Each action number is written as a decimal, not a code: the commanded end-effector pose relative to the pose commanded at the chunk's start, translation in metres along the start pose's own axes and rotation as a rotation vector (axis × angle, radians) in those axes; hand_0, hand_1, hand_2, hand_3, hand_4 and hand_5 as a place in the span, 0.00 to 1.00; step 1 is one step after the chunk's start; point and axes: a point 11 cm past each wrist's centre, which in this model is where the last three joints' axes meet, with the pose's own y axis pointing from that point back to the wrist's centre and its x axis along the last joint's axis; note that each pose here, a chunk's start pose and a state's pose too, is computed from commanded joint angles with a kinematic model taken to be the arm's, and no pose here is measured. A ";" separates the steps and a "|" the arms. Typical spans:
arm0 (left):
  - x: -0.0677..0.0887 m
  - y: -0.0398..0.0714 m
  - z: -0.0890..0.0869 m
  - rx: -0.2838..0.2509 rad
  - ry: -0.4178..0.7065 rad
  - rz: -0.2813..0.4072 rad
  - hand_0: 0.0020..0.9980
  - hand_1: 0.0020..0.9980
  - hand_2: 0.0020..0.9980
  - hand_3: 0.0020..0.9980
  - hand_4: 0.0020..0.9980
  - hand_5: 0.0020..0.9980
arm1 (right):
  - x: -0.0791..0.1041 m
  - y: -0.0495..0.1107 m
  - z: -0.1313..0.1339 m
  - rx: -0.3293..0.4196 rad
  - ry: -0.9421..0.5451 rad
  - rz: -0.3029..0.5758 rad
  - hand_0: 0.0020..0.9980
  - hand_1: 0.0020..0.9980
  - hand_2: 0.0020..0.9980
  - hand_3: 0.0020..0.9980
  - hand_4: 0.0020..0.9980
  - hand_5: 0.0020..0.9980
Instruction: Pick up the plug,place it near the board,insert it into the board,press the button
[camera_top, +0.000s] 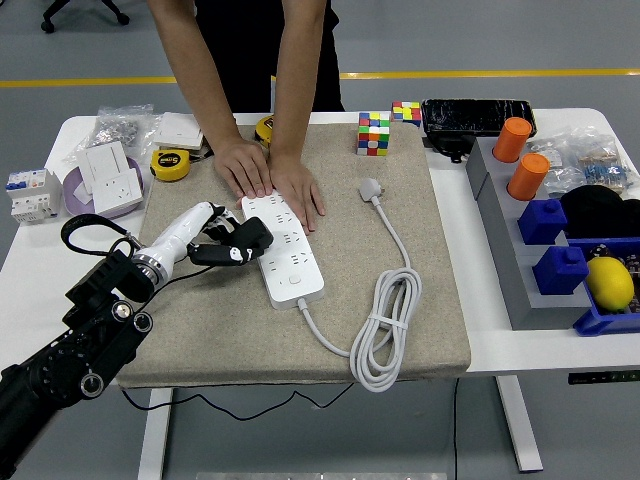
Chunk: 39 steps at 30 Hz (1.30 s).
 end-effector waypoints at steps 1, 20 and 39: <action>0.000 0.000 0.000 -0.001 -0.001 -0.001 0.54 0.50 0.35 0.44 0.52 0.02 | 0.000 0.000 0.000 0.000 0.000 0.000 0.80 0.71 0.71 0.75 1.00 0.99; 0.004 -0.002 -0.003 0.007 -0.068 -0.015 0.54 0.52 0.37 0.45 0.54 0.03 | 0.002 0.000 -0.002 0.005 -0.008 0.004 0.80 0.70 0.71 0.75 1.00 0.99; 0.013 -0.002 -0.005 0.009 -0.160 -0.028 0.55 0.58 0.50 0.50 0.55 0.03 | 0.003 0.000 -0.001 0.004 -0.008 0.007 0.80 0.70 0.71 0.75 1.00 1.00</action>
